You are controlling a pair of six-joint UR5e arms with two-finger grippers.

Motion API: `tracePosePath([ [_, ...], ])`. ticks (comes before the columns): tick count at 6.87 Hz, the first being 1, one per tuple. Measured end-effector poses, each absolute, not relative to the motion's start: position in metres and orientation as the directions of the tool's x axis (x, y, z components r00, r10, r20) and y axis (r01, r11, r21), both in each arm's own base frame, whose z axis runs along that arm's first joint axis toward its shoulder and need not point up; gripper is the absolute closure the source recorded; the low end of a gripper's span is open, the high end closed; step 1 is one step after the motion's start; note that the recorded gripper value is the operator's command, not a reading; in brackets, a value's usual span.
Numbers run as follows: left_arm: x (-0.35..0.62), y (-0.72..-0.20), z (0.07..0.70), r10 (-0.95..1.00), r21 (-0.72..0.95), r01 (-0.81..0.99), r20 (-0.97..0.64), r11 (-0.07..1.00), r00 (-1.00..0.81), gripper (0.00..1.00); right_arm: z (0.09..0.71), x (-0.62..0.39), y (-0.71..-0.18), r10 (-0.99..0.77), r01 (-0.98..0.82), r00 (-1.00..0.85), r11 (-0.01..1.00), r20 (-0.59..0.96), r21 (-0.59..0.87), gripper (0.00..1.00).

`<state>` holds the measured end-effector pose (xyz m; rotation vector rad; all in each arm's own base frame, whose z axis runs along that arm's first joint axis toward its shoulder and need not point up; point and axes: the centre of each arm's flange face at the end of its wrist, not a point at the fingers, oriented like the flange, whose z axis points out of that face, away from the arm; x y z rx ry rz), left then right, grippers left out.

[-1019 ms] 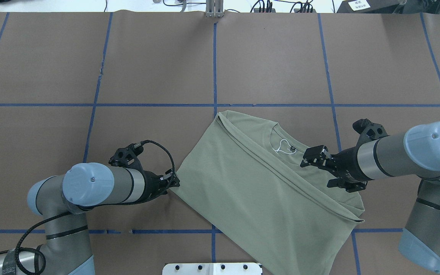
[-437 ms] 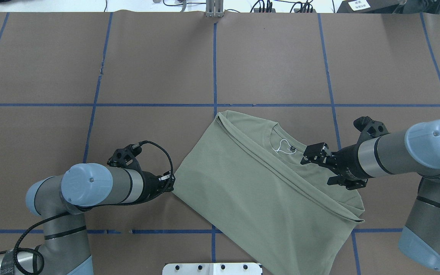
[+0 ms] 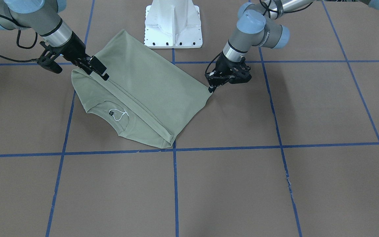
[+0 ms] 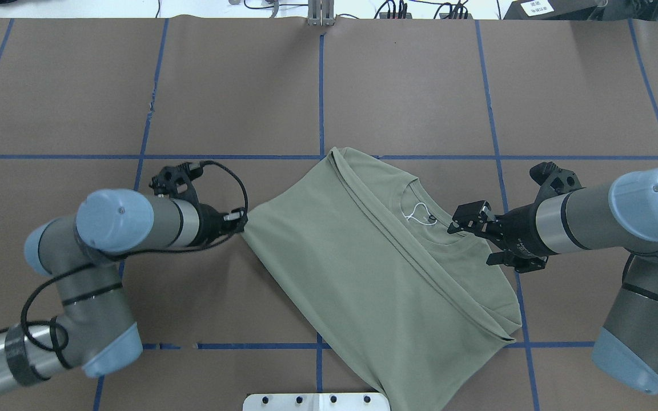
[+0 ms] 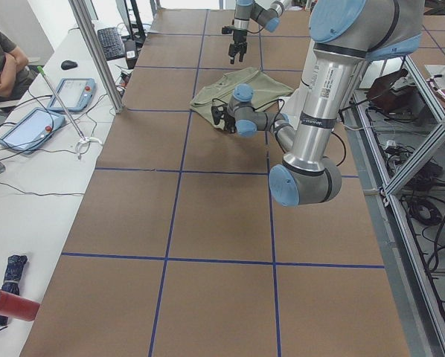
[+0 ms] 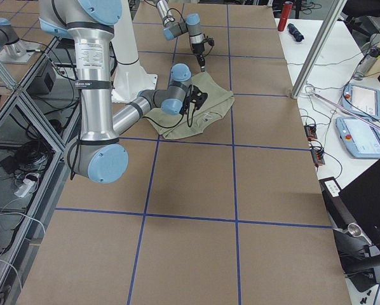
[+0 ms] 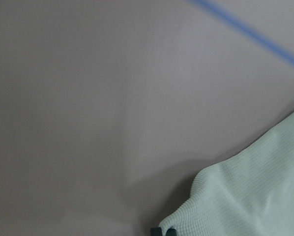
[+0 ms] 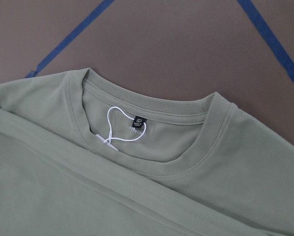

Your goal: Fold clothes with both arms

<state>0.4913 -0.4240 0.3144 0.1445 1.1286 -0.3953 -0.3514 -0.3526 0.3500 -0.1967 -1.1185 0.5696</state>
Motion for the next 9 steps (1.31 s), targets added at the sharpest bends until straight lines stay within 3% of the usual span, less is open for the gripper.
tracePosePath([
  [4,0.497,-0.655,0.267,-0.184,0.024,0.51,-0.917,0.86,0.353,1.0,0.354,-0.326,-0.385,0.554,-0.406,0.273,0.808,0.787,-0.427,0.0],
  [5,0.497,-0.686,0.273,-0.177,0.033,0.516,-0.919,0.856,0.352,0.64,0.35,-0.325,-0.39,0.553,-0.416,0.261,0.804,0.791,-0.425,0.0],
  [6,0.494,-0.699,0.28,-0.165,0.044,0.515,-0.921,0.856,0.354,0.49,0.344,-0.326,-0.394,0.549,-0.42,0.249,0.803,0.798,-0.422,0.0],
  [8,0.469,-0.692,0.278,-0.123,0.048,0.487,-0.942,0.872,0.313,0.49,0.335,-0.345,-0.408,0.549,-0.423,0.244,0.802,0.799,-0.422,0.0],
  [9,0.437,-0.663,0.287,-0.089,0.041,0.439,-0.958,0.898,0.272,0.49,0.317,-0.373,-0.421,0.557,-0.42,0.268,0.802,0.786,-0.425,0.0],
])
